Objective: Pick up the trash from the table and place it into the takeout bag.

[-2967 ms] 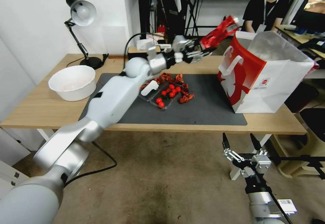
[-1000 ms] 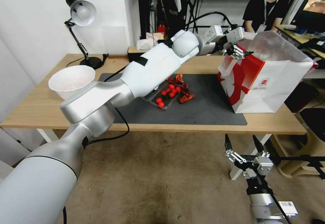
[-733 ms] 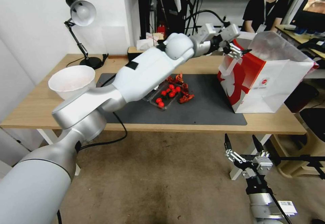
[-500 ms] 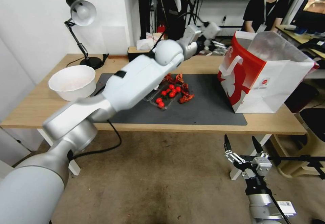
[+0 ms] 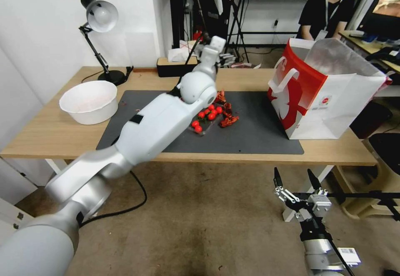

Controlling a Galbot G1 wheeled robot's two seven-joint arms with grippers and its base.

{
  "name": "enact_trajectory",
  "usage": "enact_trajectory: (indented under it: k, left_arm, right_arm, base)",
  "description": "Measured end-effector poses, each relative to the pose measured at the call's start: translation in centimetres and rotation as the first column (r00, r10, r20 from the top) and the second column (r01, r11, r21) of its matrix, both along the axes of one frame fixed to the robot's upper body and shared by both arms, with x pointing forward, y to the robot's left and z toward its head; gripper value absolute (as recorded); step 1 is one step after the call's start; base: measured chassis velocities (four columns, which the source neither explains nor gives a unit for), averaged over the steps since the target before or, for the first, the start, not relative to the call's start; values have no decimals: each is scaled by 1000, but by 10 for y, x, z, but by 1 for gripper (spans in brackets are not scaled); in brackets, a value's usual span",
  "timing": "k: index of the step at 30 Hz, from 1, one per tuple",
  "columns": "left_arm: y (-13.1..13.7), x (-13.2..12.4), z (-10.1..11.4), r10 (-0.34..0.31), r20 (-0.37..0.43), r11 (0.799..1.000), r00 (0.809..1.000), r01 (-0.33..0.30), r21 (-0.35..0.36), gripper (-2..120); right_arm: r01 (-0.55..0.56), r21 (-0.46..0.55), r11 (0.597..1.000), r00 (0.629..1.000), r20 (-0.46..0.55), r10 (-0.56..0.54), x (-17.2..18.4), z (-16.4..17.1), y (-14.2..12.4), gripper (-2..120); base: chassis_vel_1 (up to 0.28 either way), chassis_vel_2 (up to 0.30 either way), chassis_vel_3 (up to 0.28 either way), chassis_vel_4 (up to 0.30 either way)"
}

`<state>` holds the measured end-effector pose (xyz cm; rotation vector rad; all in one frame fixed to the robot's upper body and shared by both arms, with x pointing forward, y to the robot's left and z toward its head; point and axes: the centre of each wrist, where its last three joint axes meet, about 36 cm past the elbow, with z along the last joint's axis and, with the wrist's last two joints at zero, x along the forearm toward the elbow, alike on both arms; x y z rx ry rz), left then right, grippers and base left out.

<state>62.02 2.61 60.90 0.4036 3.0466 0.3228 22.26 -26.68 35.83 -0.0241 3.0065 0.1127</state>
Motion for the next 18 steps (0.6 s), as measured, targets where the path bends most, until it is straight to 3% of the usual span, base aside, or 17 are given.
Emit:
enact_trajectory:
  k: [2,6,9,10,13,18]
  left_arm:
    - [15,-11,-12,81,1,996,997,-81,-23,100]
    - [38,-23,-30,121,-4,992,993,-121,-22,100]
    - [84,-44,-56,184,-33,982,982,-186,-32,100]
    - [84,-44,-56,184,-33,982,982,-186,-32,100]
    - [125,-70,-84,225,-54,974,973,-226,-21,100]
    - [142,-82,-98,260,-63,965,964,-262,-21,100]
  right_arm:
    - [-1,-1,1000,1000,1,1,0,0,0,100]
    - [-3,-1,1000,1000,0,3,0,1,0,100]
    - [-5,2,1000,1000,1,5,-1,2,2,100]
    - [-5,2,1000,1000,1,5,-1,2,2,100]
    - [-13,-4,1000,1000,12,13,0,6,1,100]
    - [-18,-10,1000,1000,16,19,2,8,0,100]
  base:
    - [0,0,0,0]
    - [0,0,0,0]
    - [0,0,0,0]
    - [0,0,0,0]
    - [0,0,0,0]
    - [0,0,0,0]
